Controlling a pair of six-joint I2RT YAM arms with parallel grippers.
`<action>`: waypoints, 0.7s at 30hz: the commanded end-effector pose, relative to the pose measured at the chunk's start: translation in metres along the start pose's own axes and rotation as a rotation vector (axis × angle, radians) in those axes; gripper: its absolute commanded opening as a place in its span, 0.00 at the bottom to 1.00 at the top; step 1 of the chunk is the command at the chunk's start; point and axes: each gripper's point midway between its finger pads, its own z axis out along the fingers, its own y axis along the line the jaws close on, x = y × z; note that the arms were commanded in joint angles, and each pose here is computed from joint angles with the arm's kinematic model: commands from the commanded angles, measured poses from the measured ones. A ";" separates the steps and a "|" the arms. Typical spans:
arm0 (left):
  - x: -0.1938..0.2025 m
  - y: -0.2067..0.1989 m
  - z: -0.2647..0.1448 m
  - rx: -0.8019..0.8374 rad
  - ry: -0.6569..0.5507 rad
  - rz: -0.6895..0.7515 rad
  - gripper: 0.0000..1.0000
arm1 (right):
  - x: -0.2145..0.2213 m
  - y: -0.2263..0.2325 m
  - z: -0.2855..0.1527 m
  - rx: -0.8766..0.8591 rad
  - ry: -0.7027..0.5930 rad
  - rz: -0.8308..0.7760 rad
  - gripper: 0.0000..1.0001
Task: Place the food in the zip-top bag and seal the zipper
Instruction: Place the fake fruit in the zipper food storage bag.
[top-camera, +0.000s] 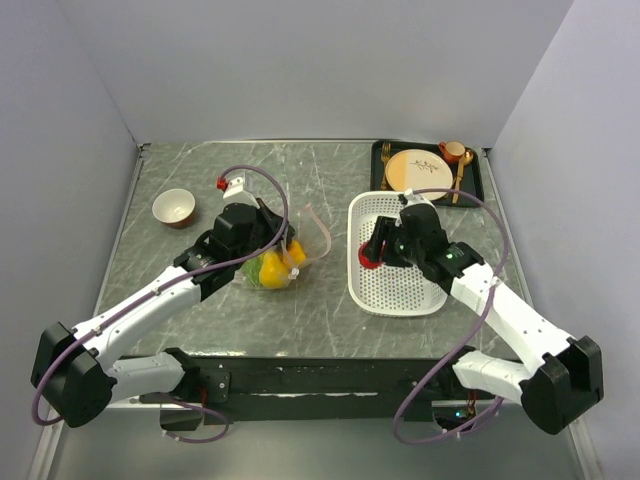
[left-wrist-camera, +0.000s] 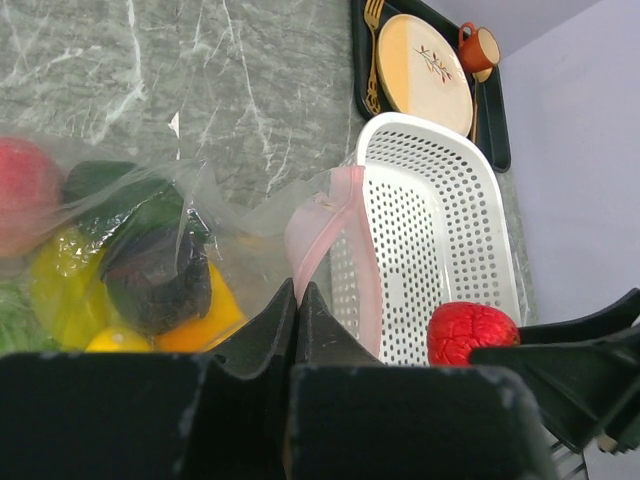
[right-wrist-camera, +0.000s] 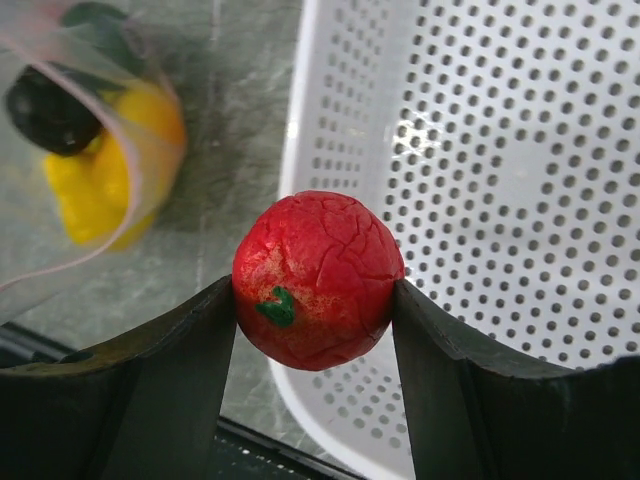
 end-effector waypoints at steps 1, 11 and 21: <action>-0.016 -0.014 -0.004 0.058 -0.048 -0.023 0.01 | -0.026 0.038 -0.022 -0.159 -0.065 -0.023 0.33; -0.012 -0.022 0.001 0.091 -0.032 -0.037 0.01 | -0.021 0.103 -0.034 -0.397 -0.067 -0.042 0.35; -0.009 -0.024 0.002 0.101 -0.018 -0.032 0.01 | -0.051 0.149 -0.041 -0.469 -0.145 -0.083 0.37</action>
